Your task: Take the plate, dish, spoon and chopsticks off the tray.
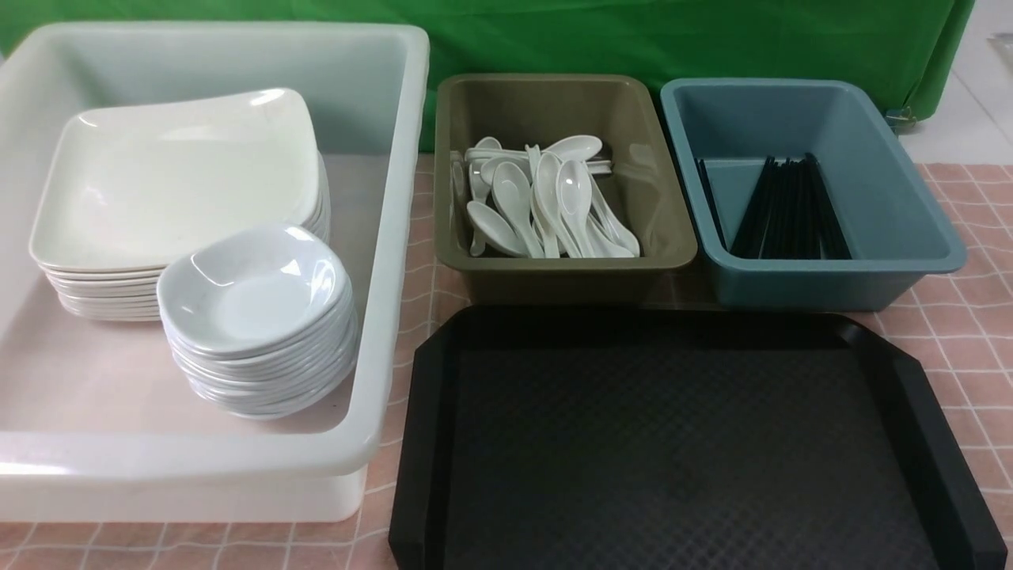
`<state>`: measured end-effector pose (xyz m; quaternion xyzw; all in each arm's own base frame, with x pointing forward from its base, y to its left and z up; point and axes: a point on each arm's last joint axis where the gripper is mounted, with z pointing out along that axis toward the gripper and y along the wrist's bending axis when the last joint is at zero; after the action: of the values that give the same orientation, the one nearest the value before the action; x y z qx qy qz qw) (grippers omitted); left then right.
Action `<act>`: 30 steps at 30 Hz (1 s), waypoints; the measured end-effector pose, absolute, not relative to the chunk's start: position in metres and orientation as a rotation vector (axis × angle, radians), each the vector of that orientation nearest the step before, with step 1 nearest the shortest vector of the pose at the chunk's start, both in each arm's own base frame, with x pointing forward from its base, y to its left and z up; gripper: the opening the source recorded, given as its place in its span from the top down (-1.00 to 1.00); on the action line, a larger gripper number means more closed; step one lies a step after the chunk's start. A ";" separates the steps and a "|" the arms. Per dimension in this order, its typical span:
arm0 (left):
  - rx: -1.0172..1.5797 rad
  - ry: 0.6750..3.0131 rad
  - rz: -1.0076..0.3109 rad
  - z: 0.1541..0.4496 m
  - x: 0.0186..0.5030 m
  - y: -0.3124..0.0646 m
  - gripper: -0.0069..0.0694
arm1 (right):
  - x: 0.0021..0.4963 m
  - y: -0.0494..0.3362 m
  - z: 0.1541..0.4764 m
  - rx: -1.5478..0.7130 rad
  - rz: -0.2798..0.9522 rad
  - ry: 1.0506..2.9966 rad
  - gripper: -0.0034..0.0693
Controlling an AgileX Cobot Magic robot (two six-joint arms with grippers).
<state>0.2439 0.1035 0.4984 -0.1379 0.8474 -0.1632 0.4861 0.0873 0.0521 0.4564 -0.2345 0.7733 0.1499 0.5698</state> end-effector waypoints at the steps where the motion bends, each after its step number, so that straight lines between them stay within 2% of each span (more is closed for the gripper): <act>1: -0.323 2.063 -0.390 0.498 0.244 0.104 0.77 | 0.085 0.050 0.427 -0.533 0.352 1.796 0.82; 2: -0.322 2.063 -0.389 0.498 0.244 0.104 0.77 | 0.084 0.050 0.424 -0.531 0.351 1.794 0.82; 4: -0.318 2.063 -0.389 0.498 0.244 0.103 0.77 | 0.087 0.050 0.377 -0.502 0.350 1.773 0.82; 5: -0.318 2.062 -0.391 0.498 0.244 0.103 0.77 | 0.088 0.050 0.367 -0.494 0.349 1.764 0.82; 10: -0.315 2.058 -0.399 0.499 0.244 0.103 0.77 | 0.091 0.049 0.339 -0.460 0.348 1.709 0.82; 30: -0.287 2.063 -0.378 0.499 0.244 0.103 0.77 | 0.093 0.050 0.338 -0.444 0.351 1.678 0.76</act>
<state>0.2443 0.1032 0.4985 -0.1181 0.8493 -0.1556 0.4904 0.0927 0.0496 0.3383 -0.1943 0.7337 0.1532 0.6328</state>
